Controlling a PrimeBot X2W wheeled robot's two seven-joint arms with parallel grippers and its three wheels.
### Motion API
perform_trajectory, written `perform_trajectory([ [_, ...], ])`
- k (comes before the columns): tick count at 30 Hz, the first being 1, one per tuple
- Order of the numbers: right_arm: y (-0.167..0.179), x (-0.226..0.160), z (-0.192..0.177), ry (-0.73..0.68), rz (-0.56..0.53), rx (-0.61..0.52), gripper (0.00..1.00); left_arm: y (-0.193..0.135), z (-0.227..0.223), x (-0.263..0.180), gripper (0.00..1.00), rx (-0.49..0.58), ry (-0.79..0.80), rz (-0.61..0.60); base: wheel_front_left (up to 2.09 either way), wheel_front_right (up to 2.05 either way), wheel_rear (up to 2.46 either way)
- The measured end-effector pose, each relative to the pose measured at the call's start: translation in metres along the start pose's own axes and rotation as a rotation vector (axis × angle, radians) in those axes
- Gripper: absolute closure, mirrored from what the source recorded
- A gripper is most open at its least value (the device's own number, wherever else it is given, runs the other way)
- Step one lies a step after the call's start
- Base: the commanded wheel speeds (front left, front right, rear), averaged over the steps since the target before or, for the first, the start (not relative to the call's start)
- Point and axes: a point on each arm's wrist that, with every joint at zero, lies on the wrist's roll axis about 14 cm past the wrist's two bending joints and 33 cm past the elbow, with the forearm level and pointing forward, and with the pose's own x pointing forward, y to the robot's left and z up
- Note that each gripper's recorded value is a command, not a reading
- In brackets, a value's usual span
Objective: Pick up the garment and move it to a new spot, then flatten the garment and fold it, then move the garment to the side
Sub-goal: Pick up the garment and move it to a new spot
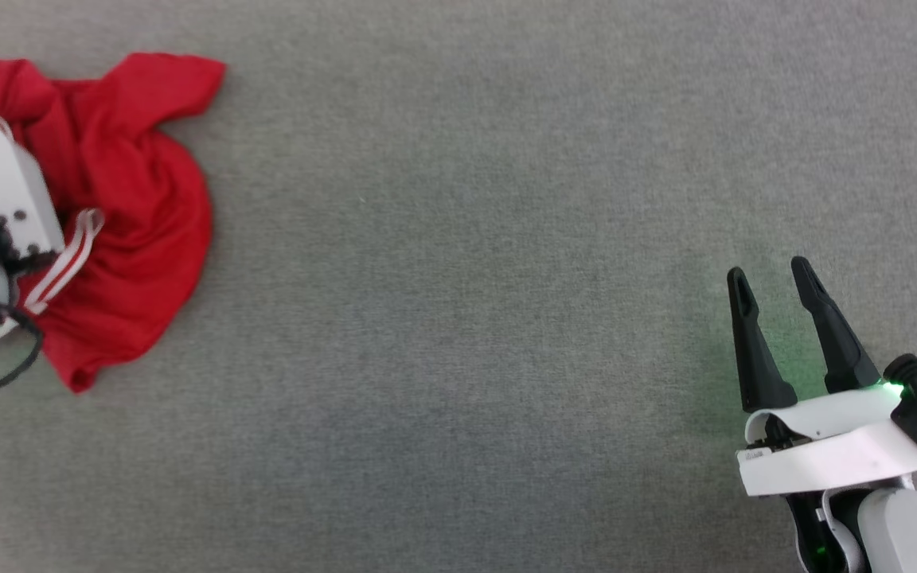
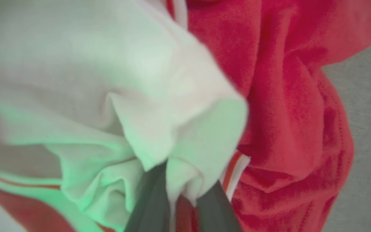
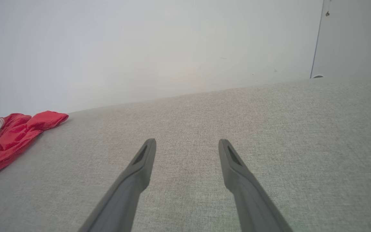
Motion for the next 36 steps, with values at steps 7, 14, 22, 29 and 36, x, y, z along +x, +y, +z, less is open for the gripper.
perform_trajectory([
  [7, 0.014, -0.008, 0.01, -0.017, 0.027, 0.011, 0.0, -0.001, 0.068, -0.074, 1.0, 0.082, -0.324, -0.007, 0.0, 0.0, 0.0],
  [14, 0.033, -0.022, 0.024, -0.045, 0.063, 0.024, 0.0, -0.012, 0.118, -0.169, 1.0, 0.188, -0.652, -0.02, 0.0, 0.0, 0.0],
  [22, 0.049, -0.042, 0.047, -0.099, 0.089, 0.023, 0.0, -0.047, 0.121, -0.256, 1.0, 0.264, -0.831, -0.119, 0.0, 0.0, 0.0],
  [29, 0.045, -0.062, 0.074, -0.174, 0.062, -0.005, 0.0, -0.09, 0.09, -0.3, 1.0, 0.349, -0.855, -0.252, 0.0, 0.0, 0.0],
  [36, 0.003, -0.087, 0.092, -0.223, -0.07, -0.044, 0.0, -0.162, 0.055, -0.309, 1.0, 0.476, -0.822, -0.434, 0.0, 0.0, 0.0],
])
